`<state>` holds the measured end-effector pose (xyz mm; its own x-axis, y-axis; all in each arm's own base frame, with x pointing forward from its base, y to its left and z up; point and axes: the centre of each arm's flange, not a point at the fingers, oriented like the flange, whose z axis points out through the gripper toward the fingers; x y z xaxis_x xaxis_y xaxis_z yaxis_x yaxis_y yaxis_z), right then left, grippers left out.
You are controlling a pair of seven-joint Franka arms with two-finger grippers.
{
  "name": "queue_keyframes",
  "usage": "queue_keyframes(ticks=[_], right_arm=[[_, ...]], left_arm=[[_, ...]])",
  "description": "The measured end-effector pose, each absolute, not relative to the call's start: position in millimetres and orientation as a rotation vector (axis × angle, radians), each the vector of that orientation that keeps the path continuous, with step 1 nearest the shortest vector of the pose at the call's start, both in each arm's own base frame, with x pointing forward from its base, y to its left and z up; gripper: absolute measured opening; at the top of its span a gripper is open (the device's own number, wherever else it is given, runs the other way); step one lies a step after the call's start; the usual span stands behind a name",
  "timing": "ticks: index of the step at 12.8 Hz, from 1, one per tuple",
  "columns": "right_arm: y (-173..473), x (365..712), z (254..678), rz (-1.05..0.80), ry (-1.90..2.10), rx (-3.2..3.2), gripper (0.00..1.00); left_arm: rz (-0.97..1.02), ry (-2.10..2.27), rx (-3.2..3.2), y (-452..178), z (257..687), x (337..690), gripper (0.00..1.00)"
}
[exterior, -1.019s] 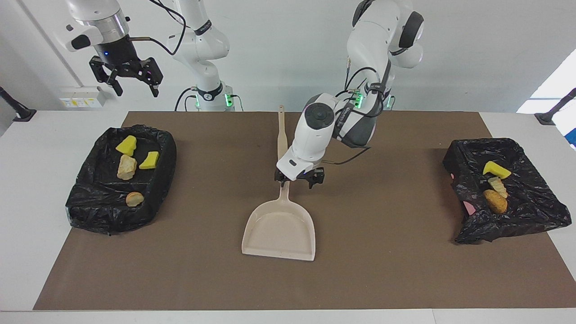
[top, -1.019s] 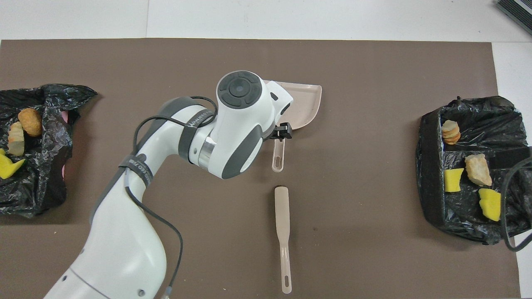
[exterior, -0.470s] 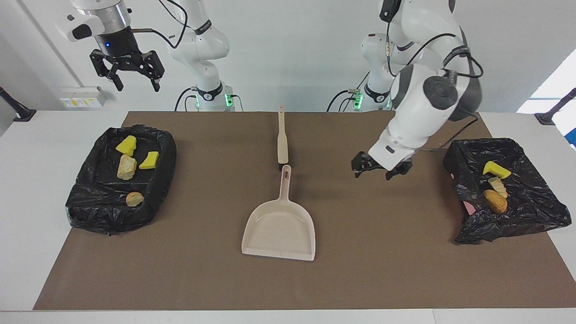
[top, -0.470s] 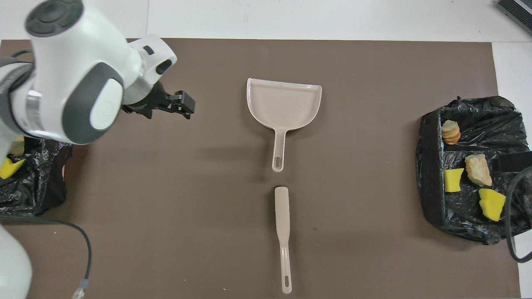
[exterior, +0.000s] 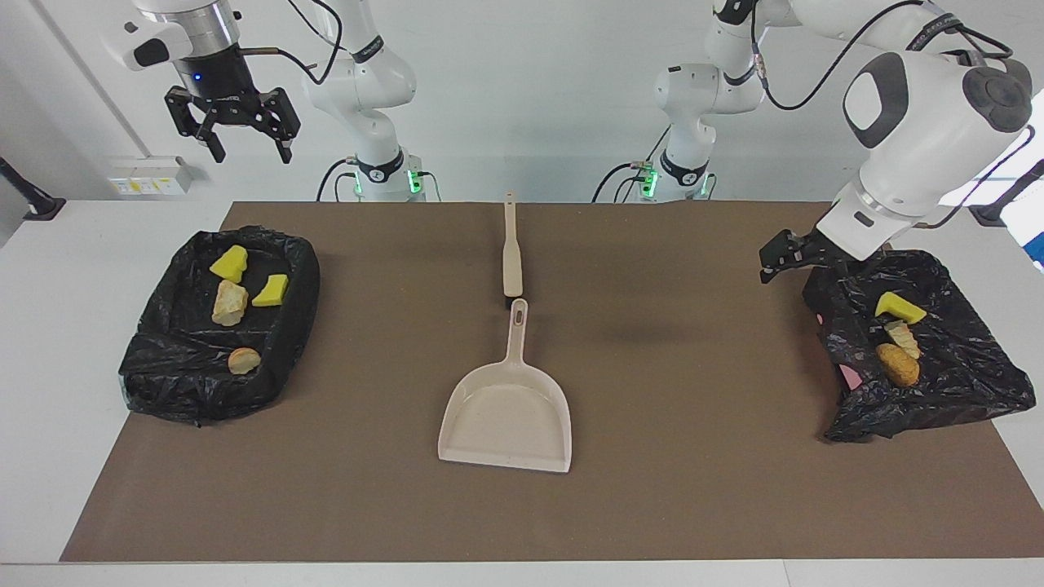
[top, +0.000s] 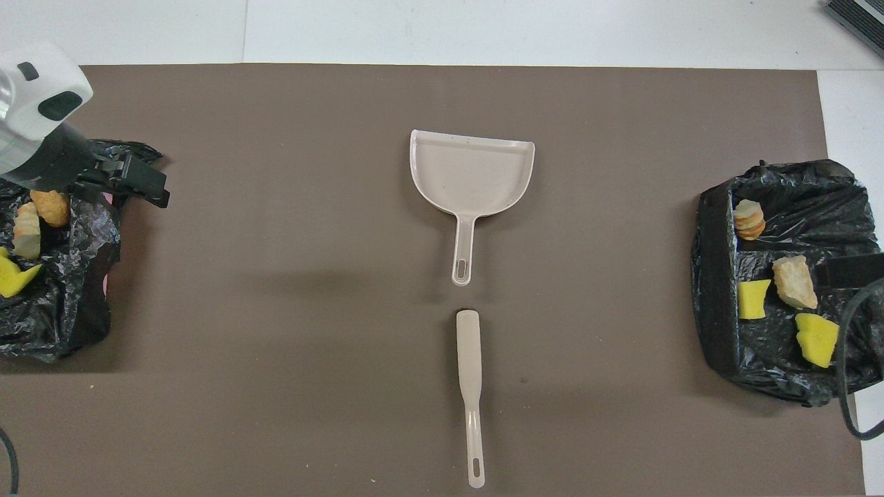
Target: Sweep and dump trash in bin
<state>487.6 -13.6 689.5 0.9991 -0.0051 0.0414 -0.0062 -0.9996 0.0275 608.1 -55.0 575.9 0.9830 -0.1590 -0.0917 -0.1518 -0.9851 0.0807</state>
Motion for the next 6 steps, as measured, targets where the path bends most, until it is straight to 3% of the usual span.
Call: queue_keyframes(ticks=[6], right_arm=[[-13.5, 488.6, 684.3, 0.047, -0.009, 3.113, 1.0]], left_arm=[[-0.125, -0.268, 3.088, -35.8, 613.1, 553.6, 1.0]])
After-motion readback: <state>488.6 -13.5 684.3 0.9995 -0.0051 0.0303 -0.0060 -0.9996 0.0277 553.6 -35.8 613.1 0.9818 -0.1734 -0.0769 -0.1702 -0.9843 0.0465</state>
